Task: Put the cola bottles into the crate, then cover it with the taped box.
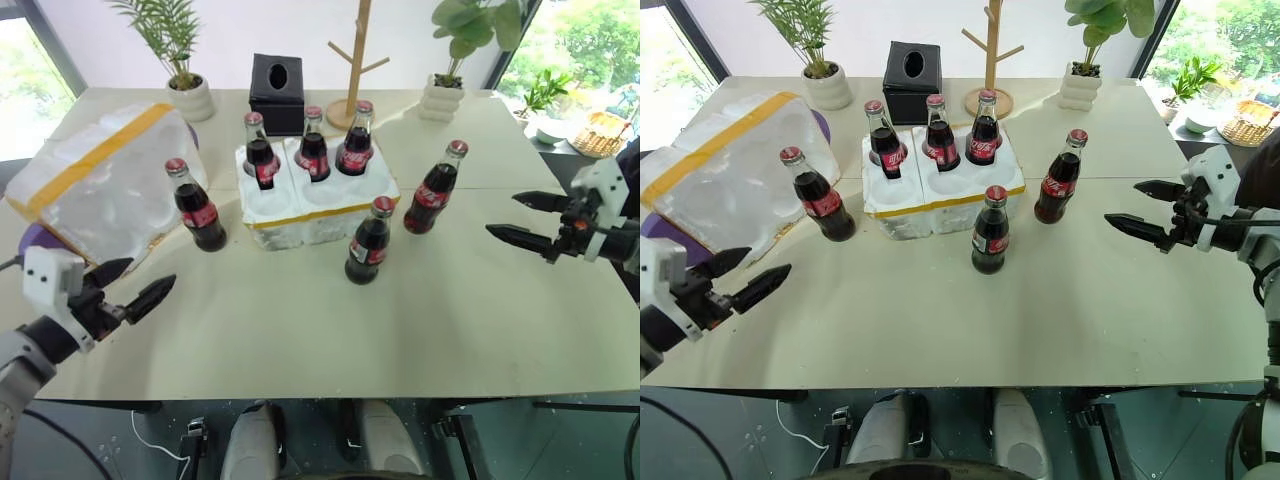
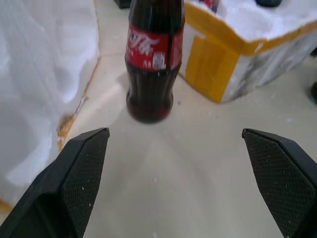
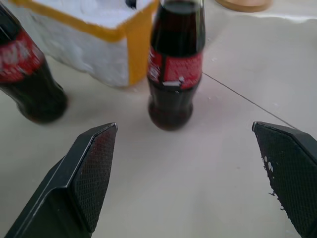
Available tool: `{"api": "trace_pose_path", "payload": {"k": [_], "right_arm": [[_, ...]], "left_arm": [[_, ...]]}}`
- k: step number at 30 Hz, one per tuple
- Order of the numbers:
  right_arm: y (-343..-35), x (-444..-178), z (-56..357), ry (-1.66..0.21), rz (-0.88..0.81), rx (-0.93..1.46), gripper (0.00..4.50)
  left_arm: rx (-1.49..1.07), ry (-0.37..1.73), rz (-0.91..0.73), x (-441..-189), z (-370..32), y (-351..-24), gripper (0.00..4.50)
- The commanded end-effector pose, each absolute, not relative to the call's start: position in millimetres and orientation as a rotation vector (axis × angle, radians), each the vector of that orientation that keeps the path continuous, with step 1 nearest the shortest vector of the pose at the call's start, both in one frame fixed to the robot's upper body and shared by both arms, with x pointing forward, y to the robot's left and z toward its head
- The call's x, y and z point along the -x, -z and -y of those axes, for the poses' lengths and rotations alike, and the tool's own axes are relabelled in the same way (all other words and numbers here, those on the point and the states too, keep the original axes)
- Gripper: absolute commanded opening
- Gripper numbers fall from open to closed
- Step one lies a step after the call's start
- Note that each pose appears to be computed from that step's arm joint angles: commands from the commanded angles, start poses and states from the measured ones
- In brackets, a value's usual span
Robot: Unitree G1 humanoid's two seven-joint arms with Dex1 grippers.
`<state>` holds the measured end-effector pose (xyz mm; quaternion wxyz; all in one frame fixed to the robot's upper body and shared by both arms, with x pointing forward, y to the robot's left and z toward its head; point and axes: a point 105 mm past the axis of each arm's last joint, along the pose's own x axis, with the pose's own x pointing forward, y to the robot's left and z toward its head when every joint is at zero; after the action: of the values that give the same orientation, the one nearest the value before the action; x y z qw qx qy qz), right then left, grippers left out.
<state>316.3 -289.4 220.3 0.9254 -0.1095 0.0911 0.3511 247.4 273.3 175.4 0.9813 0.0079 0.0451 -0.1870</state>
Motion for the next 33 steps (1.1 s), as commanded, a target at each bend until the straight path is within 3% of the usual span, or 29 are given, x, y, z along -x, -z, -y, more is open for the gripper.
{"api": "trace_pose_path", "payload": {"k": [1, 5, 13, 25, 29, 33], "right_arm": [[-284, -286, 260, -0.884, -0.072, 0.222, 4.5], [-309, -256, 231, -1.035, -0.047, 0.197, 4.5], [-328, -226, 192, -1.191, 0.004, 0.198, 4.5], [-331, -222, 174, -1.235, 0.038, 0.219, 4.5], [-331, -222, 172, -1.232, 0.042, 0.221, 4.5], [-328, -226, 174, -1.211, 0.027, 0.205, 4.5]], "left_arm": [[-0.034, 0.31, -0.022, -267, -281, -193, 4.49], [-0.046, 0.344, -0.021, -286, -272, -192, 4.49], [-0.07, 0.437, -0.022, -324, -255, -189, 4.49], [-0.145, 0.498, -0.049, -363, -240, -170, 4.49], [-0.187, 0.506, -0.04, -363, -239, -172, 2.76], [-0.178, 0.578, -0.032, -346, -235, -189, 2.78]]}}
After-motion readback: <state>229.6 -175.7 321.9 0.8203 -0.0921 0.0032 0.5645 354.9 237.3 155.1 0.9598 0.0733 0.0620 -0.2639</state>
